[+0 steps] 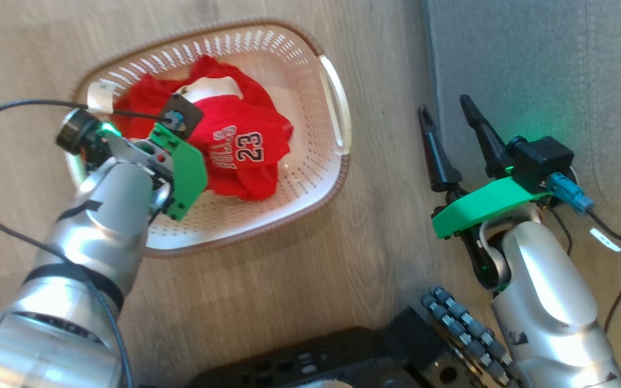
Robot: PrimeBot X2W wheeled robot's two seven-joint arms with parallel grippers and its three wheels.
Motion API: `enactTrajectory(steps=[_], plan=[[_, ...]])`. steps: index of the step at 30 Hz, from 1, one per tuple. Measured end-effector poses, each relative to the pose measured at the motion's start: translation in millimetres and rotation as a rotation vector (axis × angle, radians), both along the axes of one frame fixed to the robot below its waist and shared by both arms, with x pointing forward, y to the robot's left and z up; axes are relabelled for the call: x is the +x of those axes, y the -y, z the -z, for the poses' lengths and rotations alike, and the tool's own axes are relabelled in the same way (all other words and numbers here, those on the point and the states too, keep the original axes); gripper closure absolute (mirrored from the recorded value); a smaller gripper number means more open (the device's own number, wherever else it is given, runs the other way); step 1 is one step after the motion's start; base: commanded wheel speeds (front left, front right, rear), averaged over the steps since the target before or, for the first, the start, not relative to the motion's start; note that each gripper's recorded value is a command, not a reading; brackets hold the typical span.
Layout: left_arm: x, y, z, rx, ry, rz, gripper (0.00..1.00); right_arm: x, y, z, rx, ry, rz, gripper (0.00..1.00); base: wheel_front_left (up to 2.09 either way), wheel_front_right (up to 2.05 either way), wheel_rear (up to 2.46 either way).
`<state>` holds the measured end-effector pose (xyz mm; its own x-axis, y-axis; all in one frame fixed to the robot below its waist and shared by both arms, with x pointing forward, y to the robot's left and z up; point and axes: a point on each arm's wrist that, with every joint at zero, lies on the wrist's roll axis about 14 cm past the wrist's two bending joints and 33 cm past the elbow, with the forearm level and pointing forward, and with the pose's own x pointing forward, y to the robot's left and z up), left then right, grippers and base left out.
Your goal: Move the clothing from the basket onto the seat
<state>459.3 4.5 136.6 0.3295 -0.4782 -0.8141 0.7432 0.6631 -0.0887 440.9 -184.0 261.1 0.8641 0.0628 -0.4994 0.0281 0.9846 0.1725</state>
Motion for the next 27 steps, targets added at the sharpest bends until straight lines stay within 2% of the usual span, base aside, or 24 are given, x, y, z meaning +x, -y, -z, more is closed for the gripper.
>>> enactTrajectory(steps=[7, 15, 20, 27], plan=[[8, -9, -53, -0.063, 0.106, -0.083, 1.0, 9, -4, -26, -0.008, 0.054, -0.012, 0.0, 0.0, 0.0, 0.0], [28, -25, -133, -0.149, 0.284, -0.23, 1.0, 19, -18, -75, 0.015, 0.161, -0.037, 0.0, 0.0, 0.0, 0.0], [42, -27, -203, -0.264, 0.446, -0.328, 1.0, 6, -26, -96, 0.024, 0.191, -0.049, 0.0, 0.0, 0.0, 0.0], [34, -46, -287, -0.391, 0.641, -0.447, 1.0, -3, -40, -133, 0.036, 0.267, -0.082, 0.0, 0.0, 0.0, 0.0]])
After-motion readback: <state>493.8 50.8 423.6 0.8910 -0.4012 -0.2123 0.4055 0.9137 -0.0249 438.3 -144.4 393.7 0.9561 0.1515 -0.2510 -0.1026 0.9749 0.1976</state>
